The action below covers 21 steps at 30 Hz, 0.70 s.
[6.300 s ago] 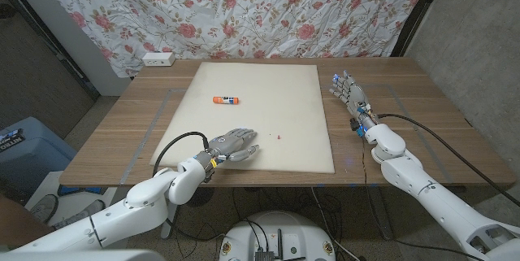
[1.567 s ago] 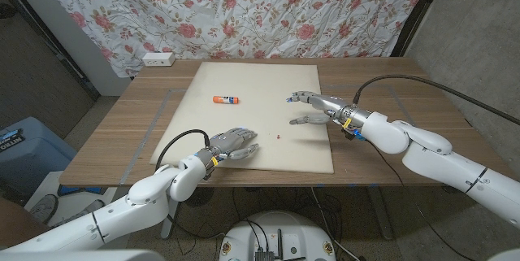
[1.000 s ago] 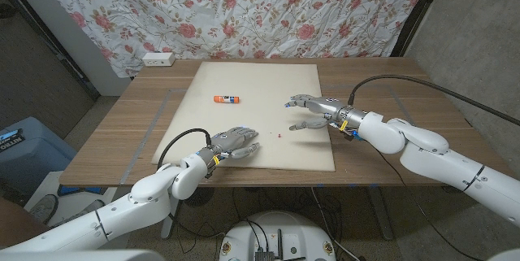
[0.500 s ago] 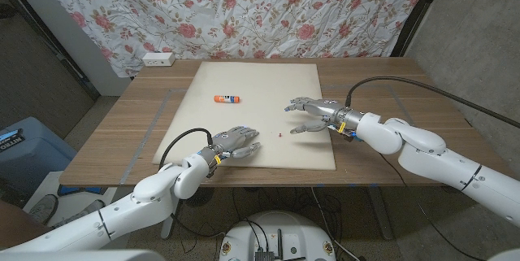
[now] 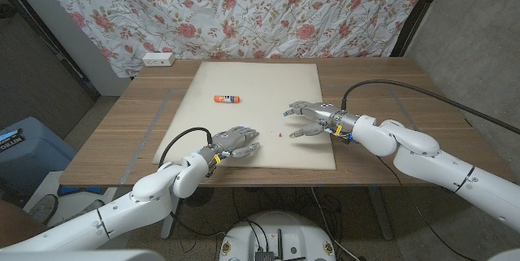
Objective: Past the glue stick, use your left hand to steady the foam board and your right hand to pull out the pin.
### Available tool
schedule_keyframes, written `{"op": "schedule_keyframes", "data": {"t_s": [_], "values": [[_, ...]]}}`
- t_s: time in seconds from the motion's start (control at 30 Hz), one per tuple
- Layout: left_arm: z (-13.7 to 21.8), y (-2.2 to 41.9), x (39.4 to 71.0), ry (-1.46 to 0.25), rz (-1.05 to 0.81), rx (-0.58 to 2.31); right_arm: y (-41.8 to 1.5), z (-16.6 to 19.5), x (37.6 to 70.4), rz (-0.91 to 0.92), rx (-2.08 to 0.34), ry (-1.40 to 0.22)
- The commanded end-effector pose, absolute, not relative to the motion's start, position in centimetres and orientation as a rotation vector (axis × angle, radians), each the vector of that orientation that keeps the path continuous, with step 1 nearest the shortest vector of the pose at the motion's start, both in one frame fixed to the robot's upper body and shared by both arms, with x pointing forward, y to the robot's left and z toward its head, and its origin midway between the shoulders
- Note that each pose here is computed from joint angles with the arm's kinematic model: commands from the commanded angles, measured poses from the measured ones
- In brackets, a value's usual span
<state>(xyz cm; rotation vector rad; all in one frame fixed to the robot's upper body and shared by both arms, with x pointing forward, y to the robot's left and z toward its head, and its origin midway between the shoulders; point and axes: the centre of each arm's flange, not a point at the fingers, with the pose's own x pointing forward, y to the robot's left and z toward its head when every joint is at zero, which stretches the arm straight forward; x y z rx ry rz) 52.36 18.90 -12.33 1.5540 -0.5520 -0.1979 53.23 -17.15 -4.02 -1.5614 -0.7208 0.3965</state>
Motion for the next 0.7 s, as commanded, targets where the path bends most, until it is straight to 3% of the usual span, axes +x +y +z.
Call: {"op": "schedule_keyframes", "data": {"t_s": [0.03, 0.7], "values": [[-12.09, 19.07, 52.35, -0.558, -0.2, 1.562, -16.63, -4.72, 54.03, 0.403, -1.57, -0.711], [-11.98, 19.06, 52.56, -0.563, -0.21, 1.574, -15.69, -5.53, 55.01, 0.403, -1.539, -0.732]]}}
